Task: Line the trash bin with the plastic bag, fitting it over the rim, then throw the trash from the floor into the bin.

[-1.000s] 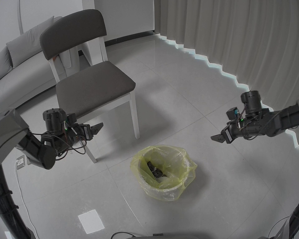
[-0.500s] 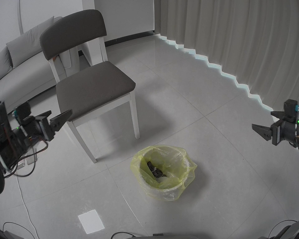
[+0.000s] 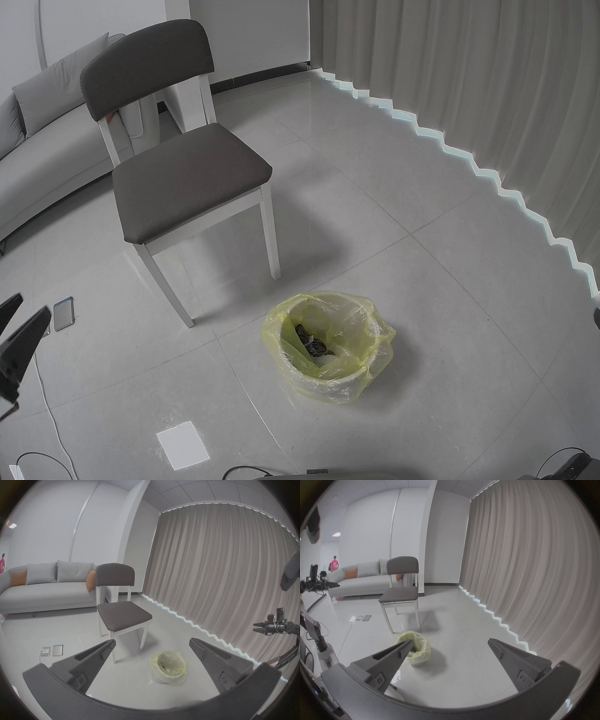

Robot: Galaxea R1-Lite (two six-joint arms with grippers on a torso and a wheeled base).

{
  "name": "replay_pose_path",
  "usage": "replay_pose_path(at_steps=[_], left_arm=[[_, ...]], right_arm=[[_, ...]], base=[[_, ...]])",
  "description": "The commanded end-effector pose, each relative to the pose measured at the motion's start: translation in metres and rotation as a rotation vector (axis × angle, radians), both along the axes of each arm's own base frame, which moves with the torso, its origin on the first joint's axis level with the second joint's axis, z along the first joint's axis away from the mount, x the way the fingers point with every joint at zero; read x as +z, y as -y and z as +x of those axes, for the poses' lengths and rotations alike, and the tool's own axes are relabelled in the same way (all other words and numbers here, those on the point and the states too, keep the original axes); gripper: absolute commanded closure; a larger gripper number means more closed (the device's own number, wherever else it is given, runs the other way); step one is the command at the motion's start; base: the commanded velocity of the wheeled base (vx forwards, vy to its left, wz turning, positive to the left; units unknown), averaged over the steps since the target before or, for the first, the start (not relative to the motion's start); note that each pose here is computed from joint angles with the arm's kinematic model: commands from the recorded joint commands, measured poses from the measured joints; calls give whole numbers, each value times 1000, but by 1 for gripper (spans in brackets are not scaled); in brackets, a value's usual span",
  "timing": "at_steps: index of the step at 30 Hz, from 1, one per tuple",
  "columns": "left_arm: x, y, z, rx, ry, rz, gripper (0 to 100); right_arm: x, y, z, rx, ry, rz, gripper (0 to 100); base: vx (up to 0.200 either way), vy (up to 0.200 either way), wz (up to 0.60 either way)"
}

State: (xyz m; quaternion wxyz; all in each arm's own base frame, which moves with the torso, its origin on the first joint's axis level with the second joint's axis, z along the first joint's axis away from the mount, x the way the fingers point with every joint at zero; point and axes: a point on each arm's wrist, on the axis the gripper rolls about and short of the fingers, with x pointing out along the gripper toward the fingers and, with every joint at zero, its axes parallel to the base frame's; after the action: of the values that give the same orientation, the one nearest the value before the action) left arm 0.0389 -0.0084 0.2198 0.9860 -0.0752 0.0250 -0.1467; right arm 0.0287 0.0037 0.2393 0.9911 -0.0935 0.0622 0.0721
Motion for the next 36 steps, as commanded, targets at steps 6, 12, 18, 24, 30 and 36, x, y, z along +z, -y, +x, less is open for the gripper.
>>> replay_pose_path(at_steps=[6, 12, 18, 24, 30, 36], left_arm=[[-97, -3, -91, 52, 37, 4, 0], [-145, -7, -62, 242, 52, 193, 0], [-144, -7, -62, 246, 61, 166, 0], [-144, -7, -62, 246, 62, 167, 0], [-144, -7, -62, 239, 68, 190, 0], [-144, -9, -62, 314, 54, 144, 0]], right_arm=[[-90, 2, -108, -66, 112, 197, 0], [-124, 3, -74, -111, 127, 199, 0], [-156, 2, -52, -69, 180, 211, 0], [-156, 2, -52, -61, 185, 218, 0], [-156, 2, -52, -53, 197, 148, 0], [-156, 5, -52, -181, 202, 221, 0]], base=[[0, 0, 0], [0, 0, 0], [0, 0, 0], [0, 0, 0], [0, 0, 0], [0, 0, 0]])
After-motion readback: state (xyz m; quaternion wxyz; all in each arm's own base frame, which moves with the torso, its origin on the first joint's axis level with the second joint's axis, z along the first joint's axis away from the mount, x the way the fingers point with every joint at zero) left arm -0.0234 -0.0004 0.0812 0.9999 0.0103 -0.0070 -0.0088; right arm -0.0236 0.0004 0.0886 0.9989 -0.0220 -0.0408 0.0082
